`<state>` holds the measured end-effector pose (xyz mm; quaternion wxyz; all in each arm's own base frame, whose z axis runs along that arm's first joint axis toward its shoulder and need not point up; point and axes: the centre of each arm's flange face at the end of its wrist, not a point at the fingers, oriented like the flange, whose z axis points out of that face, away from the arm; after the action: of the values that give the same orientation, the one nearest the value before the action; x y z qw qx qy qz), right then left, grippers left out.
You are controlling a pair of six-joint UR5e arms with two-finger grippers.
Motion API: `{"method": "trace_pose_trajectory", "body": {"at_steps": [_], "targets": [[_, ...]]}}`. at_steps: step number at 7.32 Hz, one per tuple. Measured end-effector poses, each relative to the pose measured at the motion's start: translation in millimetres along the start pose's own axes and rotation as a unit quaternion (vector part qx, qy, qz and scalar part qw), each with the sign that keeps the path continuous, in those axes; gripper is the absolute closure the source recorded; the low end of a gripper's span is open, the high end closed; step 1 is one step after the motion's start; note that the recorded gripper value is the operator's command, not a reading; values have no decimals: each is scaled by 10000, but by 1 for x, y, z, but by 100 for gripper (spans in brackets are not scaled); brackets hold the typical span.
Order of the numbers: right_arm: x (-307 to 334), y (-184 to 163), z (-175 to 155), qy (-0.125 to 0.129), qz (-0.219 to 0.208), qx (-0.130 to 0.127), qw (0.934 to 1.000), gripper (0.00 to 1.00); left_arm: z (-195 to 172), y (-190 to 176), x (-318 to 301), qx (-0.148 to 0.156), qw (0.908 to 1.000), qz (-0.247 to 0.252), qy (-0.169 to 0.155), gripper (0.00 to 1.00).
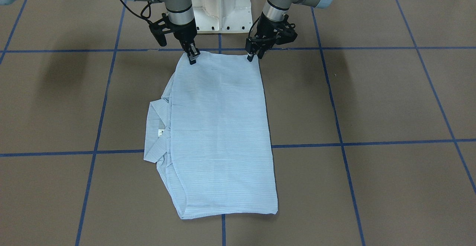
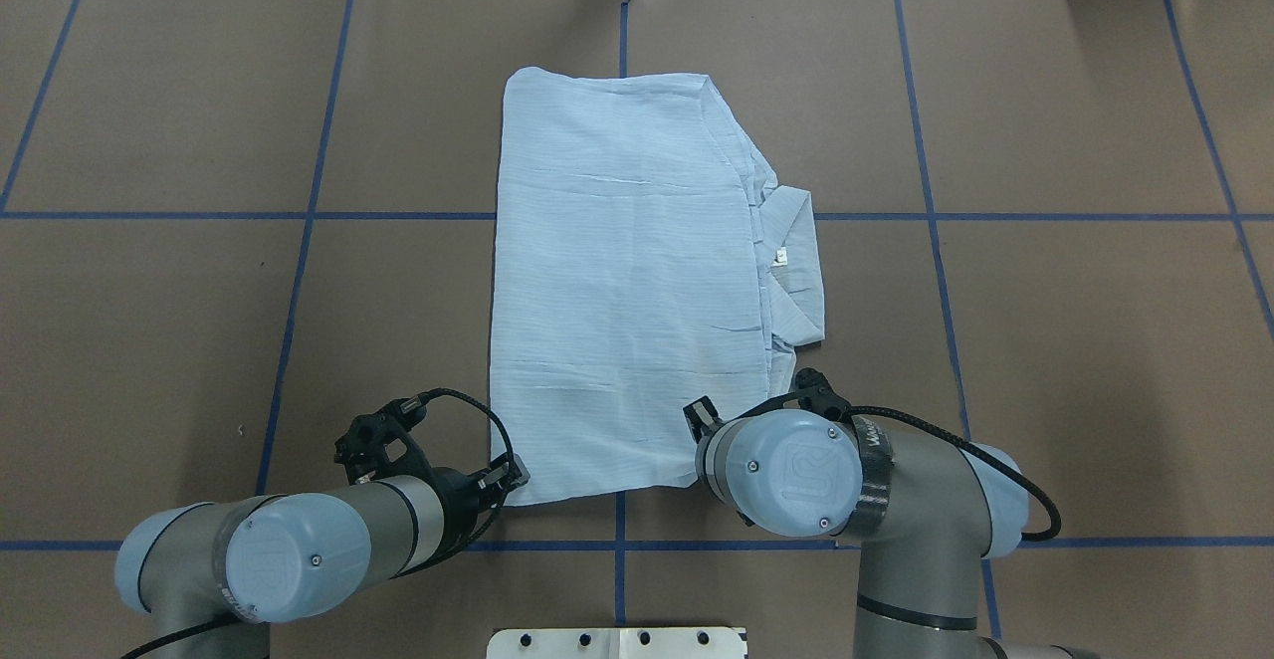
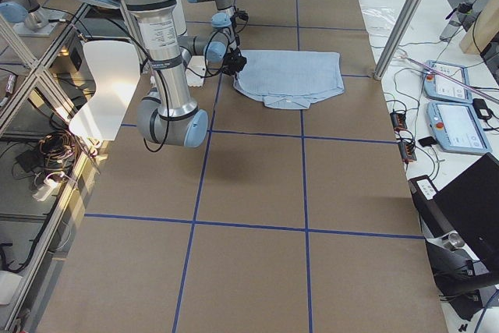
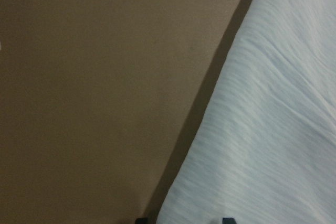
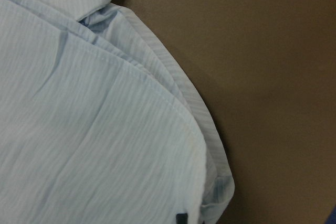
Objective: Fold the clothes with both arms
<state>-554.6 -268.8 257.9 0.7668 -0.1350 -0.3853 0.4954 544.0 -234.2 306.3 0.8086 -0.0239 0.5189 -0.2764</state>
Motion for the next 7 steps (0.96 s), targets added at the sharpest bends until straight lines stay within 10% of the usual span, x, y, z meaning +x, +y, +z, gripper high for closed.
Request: {"method": "trace_pose_trajectory", "body": {"at_steps": [1,2,7], "targets": [[0,0,0,-2,0,-1,10000,100,1,1,0,-7,10000,2,-9,54],[0,0,0,-1,0,-4,10000,100,1,2,0,-11,10000,-6,-12,92],[-1,1,-5,-35,10,-38,10000,100,-22,7,21,-87,9999,-87,113,100]]}}
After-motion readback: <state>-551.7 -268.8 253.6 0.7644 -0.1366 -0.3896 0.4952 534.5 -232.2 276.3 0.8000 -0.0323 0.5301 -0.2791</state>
